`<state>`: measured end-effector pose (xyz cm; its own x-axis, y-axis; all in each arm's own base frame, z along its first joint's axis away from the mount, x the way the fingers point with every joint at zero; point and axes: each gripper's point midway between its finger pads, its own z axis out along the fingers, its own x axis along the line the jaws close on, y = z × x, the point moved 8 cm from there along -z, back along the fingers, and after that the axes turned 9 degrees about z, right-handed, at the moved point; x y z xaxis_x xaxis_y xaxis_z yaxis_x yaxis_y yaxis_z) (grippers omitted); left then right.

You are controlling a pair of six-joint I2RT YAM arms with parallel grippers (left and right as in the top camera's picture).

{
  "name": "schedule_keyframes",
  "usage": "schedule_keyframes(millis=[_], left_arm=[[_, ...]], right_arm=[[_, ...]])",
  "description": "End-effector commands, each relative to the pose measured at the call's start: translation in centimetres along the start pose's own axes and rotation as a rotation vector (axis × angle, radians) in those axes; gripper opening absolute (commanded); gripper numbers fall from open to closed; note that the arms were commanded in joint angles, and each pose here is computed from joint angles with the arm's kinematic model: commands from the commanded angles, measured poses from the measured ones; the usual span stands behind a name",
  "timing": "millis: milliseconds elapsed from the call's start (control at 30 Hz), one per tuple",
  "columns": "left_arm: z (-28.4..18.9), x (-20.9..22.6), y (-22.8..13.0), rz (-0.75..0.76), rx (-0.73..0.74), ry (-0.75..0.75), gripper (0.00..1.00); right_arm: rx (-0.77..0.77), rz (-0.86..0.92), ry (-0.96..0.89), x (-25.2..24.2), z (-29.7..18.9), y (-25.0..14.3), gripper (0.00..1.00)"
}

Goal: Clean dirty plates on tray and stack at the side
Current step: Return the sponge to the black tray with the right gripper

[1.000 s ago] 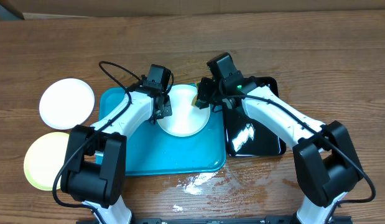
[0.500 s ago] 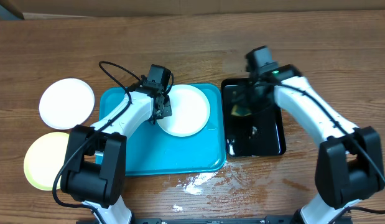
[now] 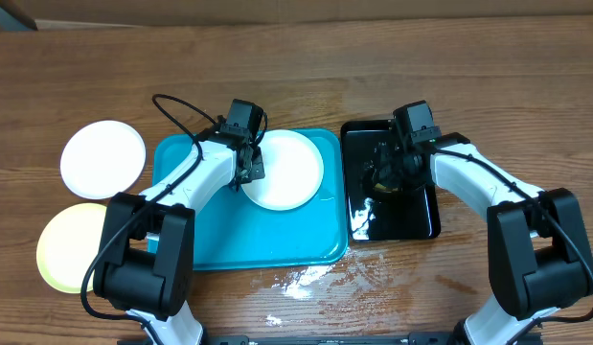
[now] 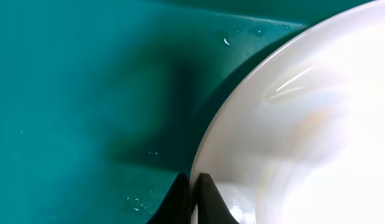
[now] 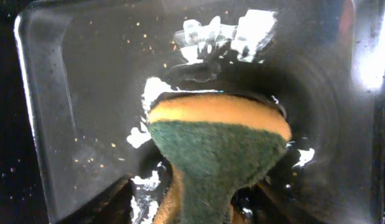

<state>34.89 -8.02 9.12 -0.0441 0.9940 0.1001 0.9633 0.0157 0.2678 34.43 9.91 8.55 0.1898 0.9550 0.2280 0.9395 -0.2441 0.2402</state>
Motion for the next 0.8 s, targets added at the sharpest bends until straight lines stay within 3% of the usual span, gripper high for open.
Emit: schedule_keyframes(millis=[0, 333, 767], left_arm=[[0.0, 0.8, 0.1, 0.047, -0.010, 0.046, 0.04], [-5.5, 2.1, 1.7, 0.022, -0.187, 0.083, 0.04], [-7.9, 2.0, 2.1, 0.058, -0.265, 0.088, 0.04]], right_arm=[[-0.028, -0.049, 0.002, 0.3, -1.6, 0.8, 0.65], [0.116, -0.034, -0.071, 0.9, -5.5, 1.1, 0.77], [0.187, 0.016, -0.106, 0.0, -7.8, 1.3, 0.86]])
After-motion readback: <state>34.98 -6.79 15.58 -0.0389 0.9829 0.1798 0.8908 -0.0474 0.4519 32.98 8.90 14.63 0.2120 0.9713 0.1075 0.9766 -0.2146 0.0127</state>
